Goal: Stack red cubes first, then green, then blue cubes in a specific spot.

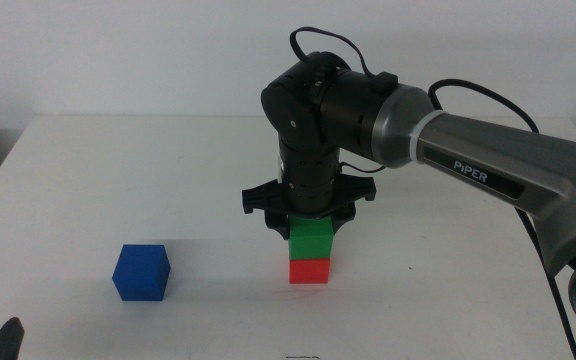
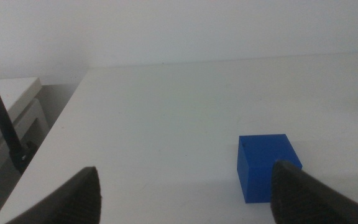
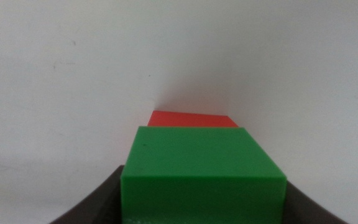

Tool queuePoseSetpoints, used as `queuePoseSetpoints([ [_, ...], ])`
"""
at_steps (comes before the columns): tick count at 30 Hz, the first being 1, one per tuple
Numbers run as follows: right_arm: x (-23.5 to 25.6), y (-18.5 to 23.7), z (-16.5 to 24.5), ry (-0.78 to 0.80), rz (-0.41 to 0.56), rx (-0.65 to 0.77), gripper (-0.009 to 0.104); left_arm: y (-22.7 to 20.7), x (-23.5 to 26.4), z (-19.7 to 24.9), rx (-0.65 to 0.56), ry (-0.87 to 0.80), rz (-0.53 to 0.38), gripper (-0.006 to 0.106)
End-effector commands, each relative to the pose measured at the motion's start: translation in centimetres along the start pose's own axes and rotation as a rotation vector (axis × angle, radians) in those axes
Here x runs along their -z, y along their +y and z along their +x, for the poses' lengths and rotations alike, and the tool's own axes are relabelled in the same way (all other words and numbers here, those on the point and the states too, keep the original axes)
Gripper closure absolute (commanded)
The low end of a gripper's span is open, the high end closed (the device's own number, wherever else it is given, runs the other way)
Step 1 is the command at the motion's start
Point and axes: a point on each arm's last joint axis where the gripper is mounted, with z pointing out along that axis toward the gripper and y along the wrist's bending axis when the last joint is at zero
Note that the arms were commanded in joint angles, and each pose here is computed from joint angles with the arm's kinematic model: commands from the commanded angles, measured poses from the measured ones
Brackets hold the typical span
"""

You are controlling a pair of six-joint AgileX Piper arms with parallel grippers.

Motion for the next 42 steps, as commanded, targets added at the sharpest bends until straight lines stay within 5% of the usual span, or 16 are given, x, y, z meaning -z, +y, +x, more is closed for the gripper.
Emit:
queuePoseSetpoints([
  [1, 3.1, -1.1, -0.3, -0.023, 0.021, -0.013, 0.096, 0.0, 0.2, -0.9, 0.018, -0.101, 0.001, 0.007],
  [4, 3.1, -1.3, -0.4, -0.027, 0.025, -0.019, 0.085, 0.0, 0.2, -0.9, 0.018, -0.101, 0.001, 0.007],
  [7, 3.0, -1.4, -0.6, -0.036, 0.024, -0.022, 0.059, 0.0, 0.2, -0.9, 0.018, -0.101, 0.001, 0.007],
  [17, 3.1, -1.4, -1.0, -0.079, 0.031, -0.024, 0.025, 0.0, 0.2, -0.9, 0.018, -0.101, 0.001, 0.007],
  [22, 5.3, -1.8, -0.8, -0.088, 0.012, -0.037, 0.022, 0.0, 0.2, -0.9, 0.018, -0.101, 0.001, 0.007],
  [30, 16.8, -4.8, 1.2, -0.294, -0.13, 0.044, 0.022, 0.0, 0.2, -0.9, 0.018, -0.101, 0.001, 0.007],
  [36, 20.2, -11.3, 4.5, -0.389, -0.134, 0.111, 0.022, 0.0, 0.2, -0.9, 0.018, -0.101, 0.001, 0.007],
  [42, 22.6, -17.3, 10.8, -0.669, -0.276, 0.219, 0.022, 0.0, 0.2, -0.9, 0.018, -0.101, 0.001, 0.007],
])
